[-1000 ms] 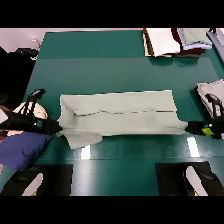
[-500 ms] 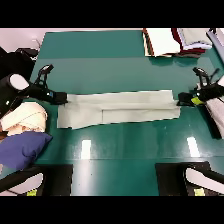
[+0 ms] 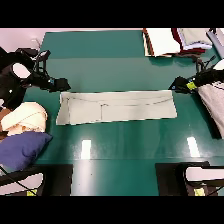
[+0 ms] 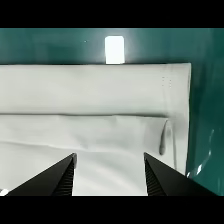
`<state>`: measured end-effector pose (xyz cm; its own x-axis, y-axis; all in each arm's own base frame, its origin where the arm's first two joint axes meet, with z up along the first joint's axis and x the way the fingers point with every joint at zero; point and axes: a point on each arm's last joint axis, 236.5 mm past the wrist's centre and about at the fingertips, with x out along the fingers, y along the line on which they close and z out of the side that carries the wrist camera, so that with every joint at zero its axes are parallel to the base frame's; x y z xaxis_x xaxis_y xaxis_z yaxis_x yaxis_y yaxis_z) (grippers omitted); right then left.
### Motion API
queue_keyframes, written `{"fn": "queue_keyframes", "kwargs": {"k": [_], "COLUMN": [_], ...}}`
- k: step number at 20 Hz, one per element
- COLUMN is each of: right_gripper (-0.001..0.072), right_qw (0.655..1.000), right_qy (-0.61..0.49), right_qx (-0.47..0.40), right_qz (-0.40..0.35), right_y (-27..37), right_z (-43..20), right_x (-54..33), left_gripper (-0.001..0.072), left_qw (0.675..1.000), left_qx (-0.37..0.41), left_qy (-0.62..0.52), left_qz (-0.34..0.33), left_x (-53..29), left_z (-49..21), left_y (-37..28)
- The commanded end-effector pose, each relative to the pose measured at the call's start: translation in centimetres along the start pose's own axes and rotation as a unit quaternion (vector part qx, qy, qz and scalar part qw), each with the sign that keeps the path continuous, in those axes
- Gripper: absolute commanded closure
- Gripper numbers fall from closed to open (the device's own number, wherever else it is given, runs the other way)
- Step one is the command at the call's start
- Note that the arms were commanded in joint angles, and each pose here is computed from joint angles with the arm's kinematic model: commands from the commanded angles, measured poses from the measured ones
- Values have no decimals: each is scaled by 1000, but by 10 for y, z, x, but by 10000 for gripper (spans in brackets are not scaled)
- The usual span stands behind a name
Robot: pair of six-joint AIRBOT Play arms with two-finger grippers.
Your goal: Fold the shirts.
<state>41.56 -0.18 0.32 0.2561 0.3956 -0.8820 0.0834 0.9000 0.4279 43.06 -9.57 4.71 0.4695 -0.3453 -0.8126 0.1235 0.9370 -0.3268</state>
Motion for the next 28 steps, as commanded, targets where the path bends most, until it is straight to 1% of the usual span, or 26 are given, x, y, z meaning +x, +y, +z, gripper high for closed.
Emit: {"fn": "queue_keyframes", "kwargs": {"k": [1,2,3,5,6,9,10,11,12,13,14,15,16,19,22,25,28], "right_gripper": [189,184,184,186,192,213,218,245,256,323,433,608,699,699,699,699,699], "right_qw": [999,998,997,994,991,983,981,981,981,981,984,986,988,991,984,969,956], "right_qy": [25,29,34,47,56,61,65,75,77,73,68,63,54,1,-63,-103,-113], "right_qx": [19,40,60,97,111,132,133,127,118,112,99,73,56,-10,-77,-132,-185], "right_qz": [25,26,26,30,45,115,124,128,135,138,135,133,133,130,150,183,198], "right_y": [-28,-43,-59,-87,-91,-75,-69,-61,-52,-44,-37,-29,-21,9,69,140,194], "right_z": [-16,-24,-34,-57,-66,-72,-72,-73,-71,-67,-61,-55,-47,-14,12,19,9], "right_x": [-6,-5,-4,7,13,39,49,59,67,73,77,76,70,21,-44,-93,-115], "left_gripper": [597,673,682,683,683,683,684,684,683,684,684,684,684,684,684,684,684], "left_qw": [1000,999,999,997,997,996,995,995,994,994,993,993,992,989,984,981,979], "left_qx": [-9,-14,-20,-36,-32,-2,6,9,11,14,18,21,23,42,54,61,54], "left_qy": [7,8,7,3,0,-1,0,5,13,17,15,16,24,55,83,104,117], "left_qz": [-19,-30,-40,-65,-70,-88,-95,-100,-106,-110,-114,-119,-123,-134,-146,-150,-158], "left_x": [-5,-5,-5,-6,-5,6,11,18,28,38,50,61,73,108,139,164,175], "left_z": [2,1,2,4,5,0,-2,-7,-13,-18,-20,-22,-26,-39,-56,-73,-84], "left_y": [-11,-16,-21,-34,-40,-77,-91,-103,-115,-125,-135,-145,-156,-186,-212,-224,-234]}}
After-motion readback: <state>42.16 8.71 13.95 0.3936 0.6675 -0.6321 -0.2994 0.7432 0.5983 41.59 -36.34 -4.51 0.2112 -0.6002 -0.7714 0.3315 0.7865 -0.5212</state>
